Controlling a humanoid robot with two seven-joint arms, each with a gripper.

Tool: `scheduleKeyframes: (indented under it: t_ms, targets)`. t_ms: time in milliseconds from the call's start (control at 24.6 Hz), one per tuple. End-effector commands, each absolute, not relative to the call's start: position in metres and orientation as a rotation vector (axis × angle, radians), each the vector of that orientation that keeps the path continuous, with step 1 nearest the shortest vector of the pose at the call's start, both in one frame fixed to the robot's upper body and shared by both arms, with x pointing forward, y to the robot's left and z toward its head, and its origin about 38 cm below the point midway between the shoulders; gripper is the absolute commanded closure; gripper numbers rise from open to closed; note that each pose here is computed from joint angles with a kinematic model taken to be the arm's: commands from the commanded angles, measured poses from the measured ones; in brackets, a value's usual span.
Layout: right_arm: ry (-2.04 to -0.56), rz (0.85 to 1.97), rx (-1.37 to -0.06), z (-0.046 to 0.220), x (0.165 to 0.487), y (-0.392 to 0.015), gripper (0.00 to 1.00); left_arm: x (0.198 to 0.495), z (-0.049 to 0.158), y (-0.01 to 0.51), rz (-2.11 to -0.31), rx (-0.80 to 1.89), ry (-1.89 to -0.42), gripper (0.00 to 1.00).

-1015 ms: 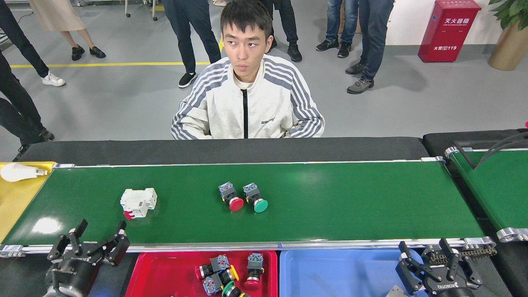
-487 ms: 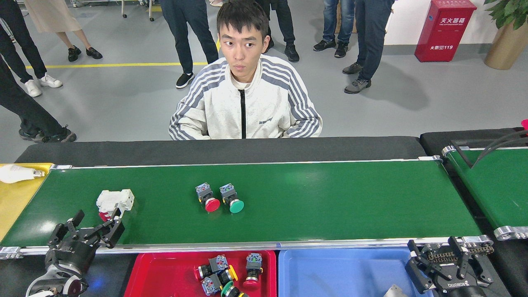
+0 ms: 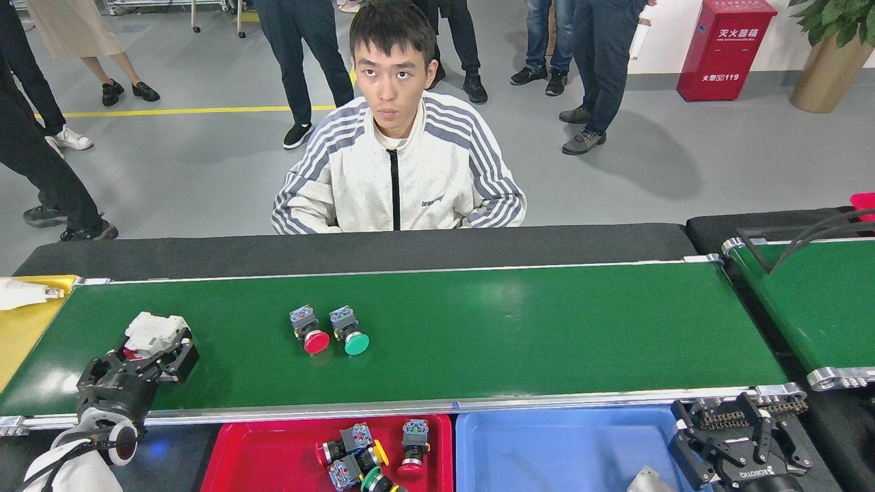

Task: Pick switch part from conveyor to tray
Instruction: 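Carry the white switch block into the blue tray, release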

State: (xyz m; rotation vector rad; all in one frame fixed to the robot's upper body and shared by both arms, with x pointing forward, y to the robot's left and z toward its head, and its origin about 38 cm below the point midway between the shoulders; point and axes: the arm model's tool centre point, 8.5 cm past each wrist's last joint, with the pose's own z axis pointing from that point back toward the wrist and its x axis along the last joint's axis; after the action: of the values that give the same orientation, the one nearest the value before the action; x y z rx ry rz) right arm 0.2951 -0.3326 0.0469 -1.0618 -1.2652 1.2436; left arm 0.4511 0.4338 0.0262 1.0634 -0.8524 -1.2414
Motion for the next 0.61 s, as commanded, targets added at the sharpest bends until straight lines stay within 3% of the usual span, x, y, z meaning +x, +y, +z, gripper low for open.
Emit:
scheduleKeyframes:
  t_ms: [0,122,203,325,447,569]
  targets:
    - [-1.294,1.254,-1.084,0.057,0.301,-0.334,0.0,0.459,0.031,0.44,-1.209,1.116,-0.779,0.24]
    - [-1.322,1.267,-1.068,0.057,0.301,-0.33,0.0,0.461,0.023,0.434,-1.209,1.096,-0.756,0.68]
    - [-1.322,1.266,-1.067,0.057,0.301,-0.329,0.0,0.461,0.024,0.432,-1.201,1.111,-0.776,0.79]
    - [-1.319,1.264,-1.069,0.057,0.3,-0.33,0.0,0.463,0.029,0.428,-1.197,1.155,-0.848,0.87]
    - [-1.31,1.255,-1.078,0.058,0.3,-0.334,0.0,0.465,0.035,0.421,-1.227,1.147,-0.913,0.88]
    - [-1.293,1.233,-1.1,0.06,0.299,-0.344,0.0,0.457,0.051,0.396,-1.325,1.145,-1.084,0.87]
